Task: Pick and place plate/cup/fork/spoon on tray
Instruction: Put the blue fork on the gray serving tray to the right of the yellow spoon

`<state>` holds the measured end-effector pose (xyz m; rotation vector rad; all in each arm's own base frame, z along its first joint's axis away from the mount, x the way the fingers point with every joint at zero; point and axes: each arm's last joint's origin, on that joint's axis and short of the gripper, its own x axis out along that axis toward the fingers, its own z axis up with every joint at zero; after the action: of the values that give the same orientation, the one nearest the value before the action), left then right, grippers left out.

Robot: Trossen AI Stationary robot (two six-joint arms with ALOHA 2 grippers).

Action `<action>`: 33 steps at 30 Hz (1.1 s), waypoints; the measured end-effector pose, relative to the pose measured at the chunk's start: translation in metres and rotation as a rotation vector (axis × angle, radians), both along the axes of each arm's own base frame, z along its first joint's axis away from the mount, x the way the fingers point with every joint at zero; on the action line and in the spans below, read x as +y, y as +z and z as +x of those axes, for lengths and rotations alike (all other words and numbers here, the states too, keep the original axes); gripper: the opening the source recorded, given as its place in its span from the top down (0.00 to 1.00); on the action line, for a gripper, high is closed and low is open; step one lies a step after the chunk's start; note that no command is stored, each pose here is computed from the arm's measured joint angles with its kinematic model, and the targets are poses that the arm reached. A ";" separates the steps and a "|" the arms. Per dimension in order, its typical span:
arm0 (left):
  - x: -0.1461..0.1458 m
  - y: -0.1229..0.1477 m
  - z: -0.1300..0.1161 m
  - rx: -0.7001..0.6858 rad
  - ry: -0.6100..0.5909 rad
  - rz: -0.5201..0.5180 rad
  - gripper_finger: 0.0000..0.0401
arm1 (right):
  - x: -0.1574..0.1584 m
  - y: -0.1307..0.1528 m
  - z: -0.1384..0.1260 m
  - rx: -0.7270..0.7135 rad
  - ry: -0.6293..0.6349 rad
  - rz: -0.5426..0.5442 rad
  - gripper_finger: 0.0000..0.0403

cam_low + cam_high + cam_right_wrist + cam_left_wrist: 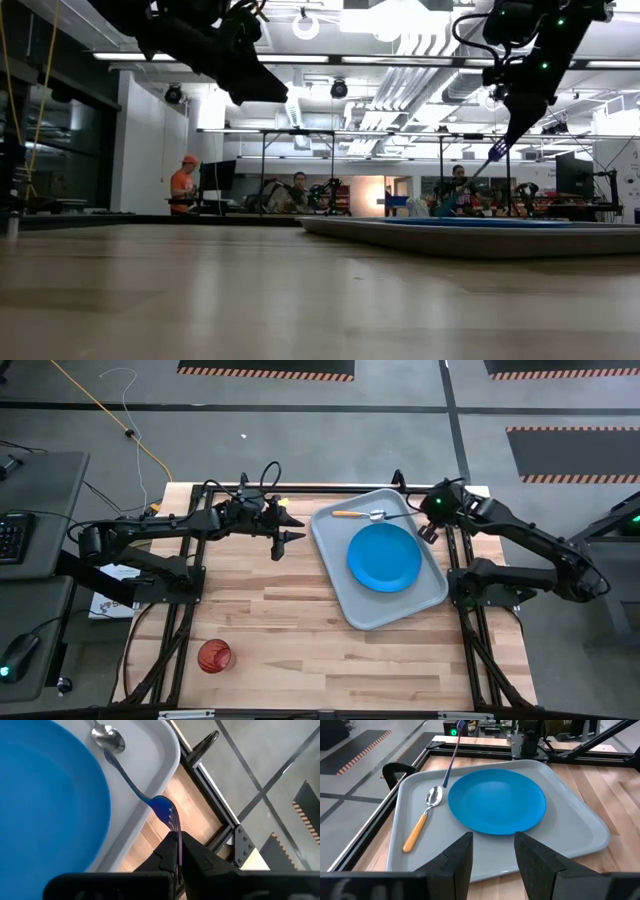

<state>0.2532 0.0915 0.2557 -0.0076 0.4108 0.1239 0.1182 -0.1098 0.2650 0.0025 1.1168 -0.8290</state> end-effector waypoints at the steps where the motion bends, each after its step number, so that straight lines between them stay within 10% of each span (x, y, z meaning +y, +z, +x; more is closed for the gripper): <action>1: 0.000 0.000 0.000 0.000 0.000 0.000 0.67 | 0.000 -0.001 0.001 0.004 0.000 0.006 1.00; 33: 0.000 -0.003 -0.001 0.014 0.000 -0.006 0.67 | -0.018 -0.013 0.019 0.065 -0.008 -0.031 1.00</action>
<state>0.2522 0.0912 0.2529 -0.0124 0.4248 0.1229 0.1374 -0.1276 0.2522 -0.0462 1.1656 -0.8591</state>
